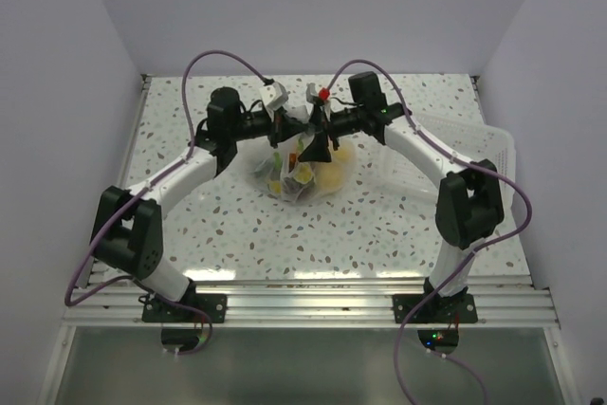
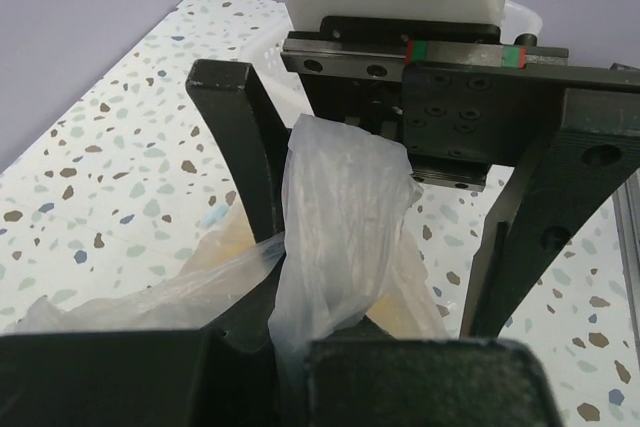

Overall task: Place the fake fruits into the plastic bag and tie a complex knot
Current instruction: Tie the plastic bag at the center of the board.

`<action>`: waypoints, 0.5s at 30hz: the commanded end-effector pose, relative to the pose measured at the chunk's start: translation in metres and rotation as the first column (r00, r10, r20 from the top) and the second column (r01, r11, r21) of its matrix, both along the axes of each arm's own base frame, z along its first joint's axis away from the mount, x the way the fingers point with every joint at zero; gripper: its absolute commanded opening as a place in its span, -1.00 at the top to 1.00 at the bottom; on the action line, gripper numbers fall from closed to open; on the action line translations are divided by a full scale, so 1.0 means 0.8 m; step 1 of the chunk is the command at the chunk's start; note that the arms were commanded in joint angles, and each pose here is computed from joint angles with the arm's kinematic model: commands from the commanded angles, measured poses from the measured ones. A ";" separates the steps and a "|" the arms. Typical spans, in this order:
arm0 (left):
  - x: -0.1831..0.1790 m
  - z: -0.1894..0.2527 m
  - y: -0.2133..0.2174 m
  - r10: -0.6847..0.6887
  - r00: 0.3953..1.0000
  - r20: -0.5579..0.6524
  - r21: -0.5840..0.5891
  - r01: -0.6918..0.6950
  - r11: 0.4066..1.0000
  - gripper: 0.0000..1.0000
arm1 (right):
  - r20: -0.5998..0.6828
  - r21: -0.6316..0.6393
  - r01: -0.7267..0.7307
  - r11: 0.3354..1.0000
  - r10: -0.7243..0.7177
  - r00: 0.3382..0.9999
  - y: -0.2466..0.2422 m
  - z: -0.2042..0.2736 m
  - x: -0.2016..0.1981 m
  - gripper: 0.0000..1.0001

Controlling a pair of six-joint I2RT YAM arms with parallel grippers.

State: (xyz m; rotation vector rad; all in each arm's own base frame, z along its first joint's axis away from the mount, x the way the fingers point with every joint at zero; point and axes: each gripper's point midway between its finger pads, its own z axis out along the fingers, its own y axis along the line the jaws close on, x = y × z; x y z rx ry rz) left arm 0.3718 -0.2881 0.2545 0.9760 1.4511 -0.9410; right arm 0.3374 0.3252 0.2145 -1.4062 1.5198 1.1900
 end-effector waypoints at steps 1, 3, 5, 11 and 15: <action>0.000 0.031 -0.013 -0.028 0.999 0.019 -0.058 0.029 0.998 1.00 | 0.027 0.090 -0.007 0.996 0.004 1.000 0.016 0.035 0.004 -0.55; -0.003 0.030 -0.017 -0.039 0.999 -0.005 -0.065 0.039 0.997 1.00 | -0.010 0.102 0.010 0.995 -0.009 1.000 0.019 0.036 0.009 -0.53; -0.007 0.031 -0.020 -0.050 0.999 -0.011 -0.072 0.049 0.996 1.00 | -0.014 0.124 0.024 0.992 -0.023 1.000 0.022 0.043 0.014 -0.50; -0.010 0.038 -0.021 -0.045 0.999 -0.026 -0.104 0.042 0.994 1.00 | -0.026 0.150 0.021 0.988 -0.017 1.000 0.030 0.045 0.017 0.14; -0.010 0.052 -0.017 -0.029 1.000 -0.006 -0.112 0.028 0.993 0.82 | -0.019 0.141 0.010 0.990 -0.007 1.000 0.028 0.041 0.015 0.49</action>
